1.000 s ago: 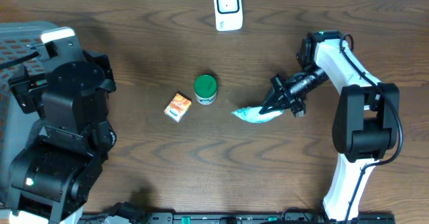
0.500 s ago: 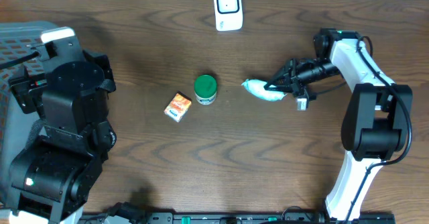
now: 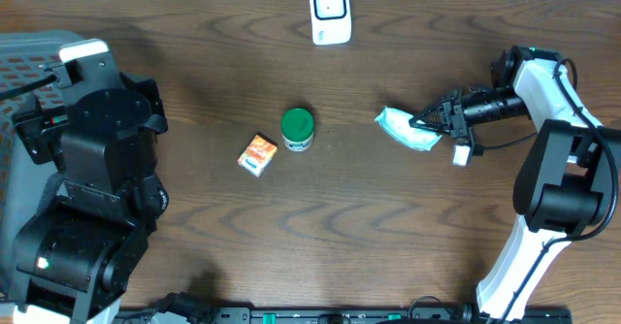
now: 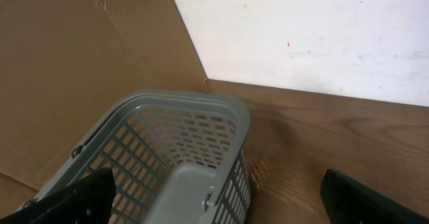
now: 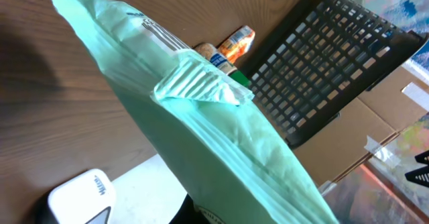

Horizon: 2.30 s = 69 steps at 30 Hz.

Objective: Scan the item barcode

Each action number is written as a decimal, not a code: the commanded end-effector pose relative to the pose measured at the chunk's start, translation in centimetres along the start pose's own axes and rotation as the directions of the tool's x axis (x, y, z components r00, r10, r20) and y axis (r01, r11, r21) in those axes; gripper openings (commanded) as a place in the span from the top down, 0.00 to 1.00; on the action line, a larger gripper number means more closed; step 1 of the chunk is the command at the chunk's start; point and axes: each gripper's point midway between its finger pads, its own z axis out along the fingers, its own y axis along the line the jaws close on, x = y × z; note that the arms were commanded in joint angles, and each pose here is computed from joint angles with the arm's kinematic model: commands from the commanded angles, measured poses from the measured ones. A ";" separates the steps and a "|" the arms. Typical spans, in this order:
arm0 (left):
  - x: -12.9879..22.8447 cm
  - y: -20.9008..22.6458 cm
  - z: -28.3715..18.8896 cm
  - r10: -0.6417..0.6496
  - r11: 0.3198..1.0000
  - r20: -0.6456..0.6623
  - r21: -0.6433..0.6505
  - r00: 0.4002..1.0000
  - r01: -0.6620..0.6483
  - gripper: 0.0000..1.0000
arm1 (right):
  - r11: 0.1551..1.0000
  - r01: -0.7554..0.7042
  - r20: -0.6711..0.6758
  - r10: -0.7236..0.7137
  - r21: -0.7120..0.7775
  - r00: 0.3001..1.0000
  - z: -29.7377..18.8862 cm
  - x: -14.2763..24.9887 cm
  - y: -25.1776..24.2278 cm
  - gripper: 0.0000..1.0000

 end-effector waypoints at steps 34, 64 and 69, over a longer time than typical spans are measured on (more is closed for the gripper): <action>-0.1 0.2 0.0 -0.018 1.000 0.003 -0.007 1.000 0.018 0.02 | -0.576 0.811 0.115 -0.803 0.107 -0.585 2.0 5.2 -2.5 0.01; -0.1 0.2 0.0 -0.018 1.000 0.003 -0.007 1.000 0.018 0.02 | -0.125 -0.376 -0.393 -0.162 0.918 -0.905 0.4 -4.2 -6.0 0.01; -0.1 0.2 0.0 -0.018 1.000 0.003 -0.007 1.000 0.018 0.04 | -0.140 -0.451 -0.470 -0.168 0.881 -0.866 2.6 -6.2 -5.5 0.01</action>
